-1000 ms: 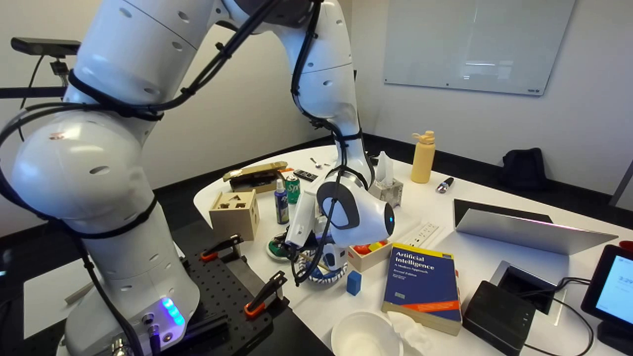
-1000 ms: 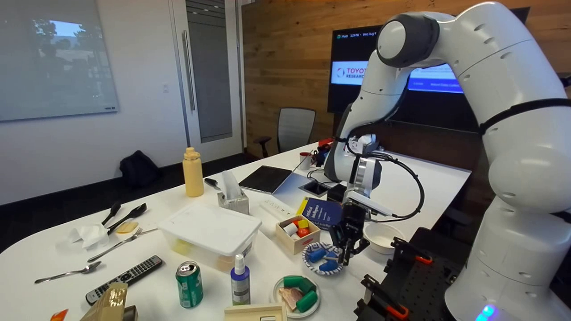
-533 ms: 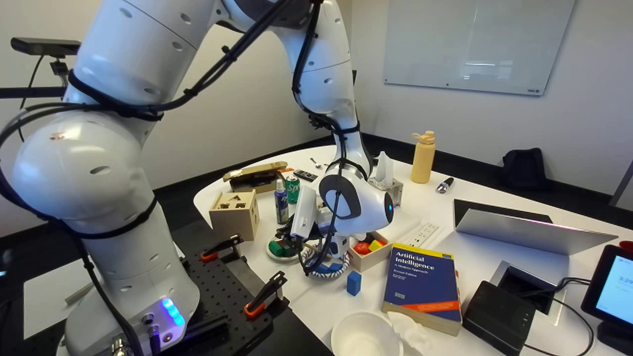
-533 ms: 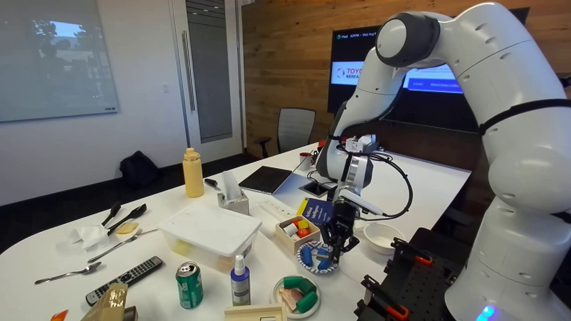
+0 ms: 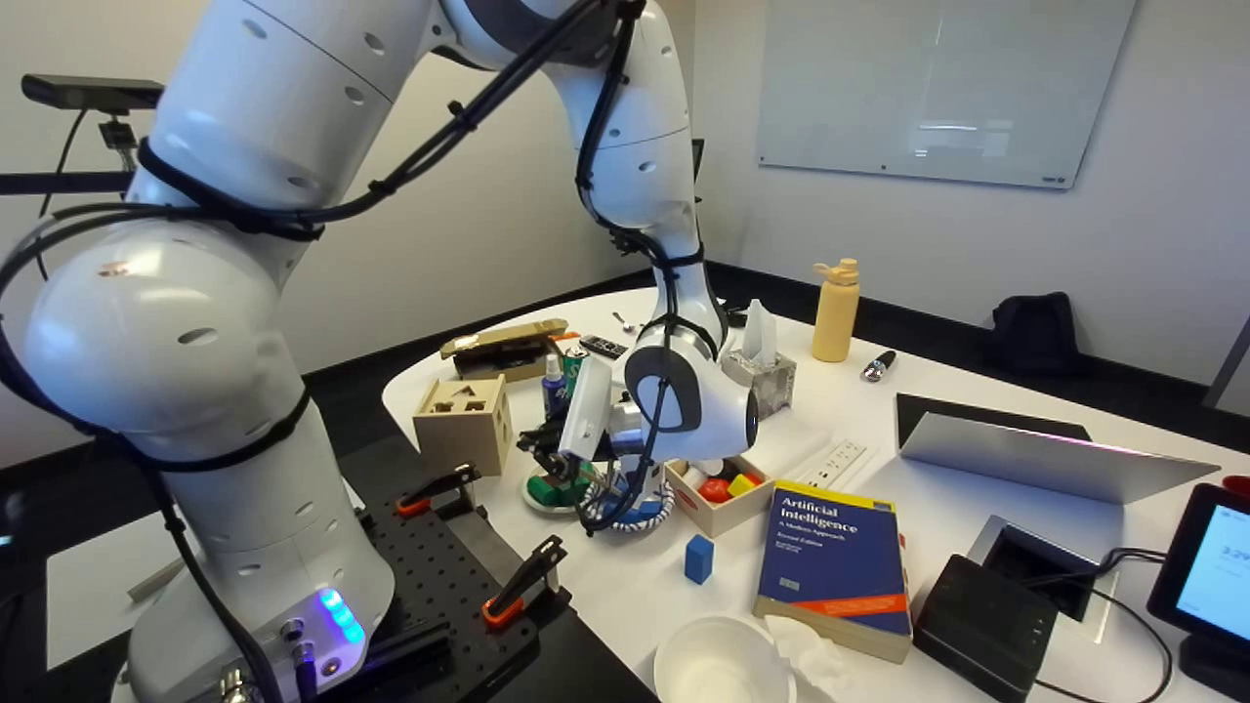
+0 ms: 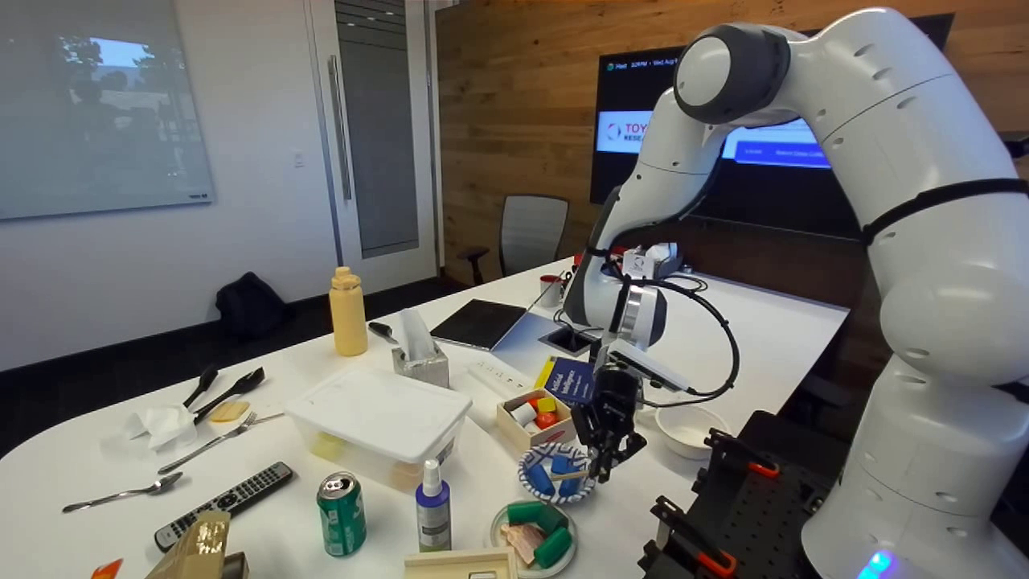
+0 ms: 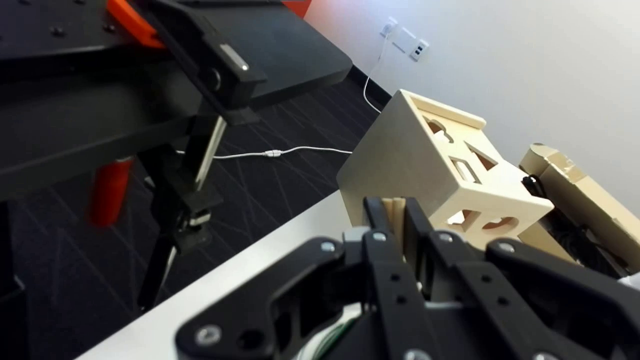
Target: Use the stick to stir the contents of the white plate with blue markings
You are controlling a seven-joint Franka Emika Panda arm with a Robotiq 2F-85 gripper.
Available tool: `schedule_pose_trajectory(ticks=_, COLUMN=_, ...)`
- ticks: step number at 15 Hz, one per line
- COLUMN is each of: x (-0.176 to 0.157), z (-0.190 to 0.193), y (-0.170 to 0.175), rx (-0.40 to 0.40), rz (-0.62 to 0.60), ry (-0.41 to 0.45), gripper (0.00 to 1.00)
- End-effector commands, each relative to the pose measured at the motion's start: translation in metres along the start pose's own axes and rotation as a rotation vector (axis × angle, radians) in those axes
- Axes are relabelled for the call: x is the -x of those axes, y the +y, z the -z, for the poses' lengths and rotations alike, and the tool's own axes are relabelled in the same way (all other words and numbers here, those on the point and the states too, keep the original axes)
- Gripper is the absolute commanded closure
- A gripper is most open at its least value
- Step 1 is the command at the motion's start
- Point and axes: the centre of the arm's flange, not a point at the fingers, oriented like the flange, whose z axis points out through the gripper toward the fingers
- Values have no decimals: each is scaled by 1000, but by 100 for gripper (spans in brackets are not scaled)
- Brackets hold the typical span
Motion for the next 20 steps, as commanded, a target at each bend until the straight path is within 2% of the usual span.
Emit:
schedule_pose_trajectory(ticks=1, x=13, z=-5, y=7, rx=-21, rz=-65, ry=-13, gripper=97)
schedule_pose_trajectory(ticks=9, x=22, z=6, y=12, rx=24, rz=-189, ry=43, gripper=97)
schedule_pose_trajectory(ticks=11, x=20, z=8, y=3, rx=62, rz=-166, ry=66, gripper=97)
schedule_pose_trajectory(ticks=16, x=35, z=4, y=-46, rx=174, rz=-50, ry=98, gripper=97)
schedule_pose_trajectory(ticks=20, x=51, z=-7, y=-94, rx=282, rz=35, ry=89, gripper=97)
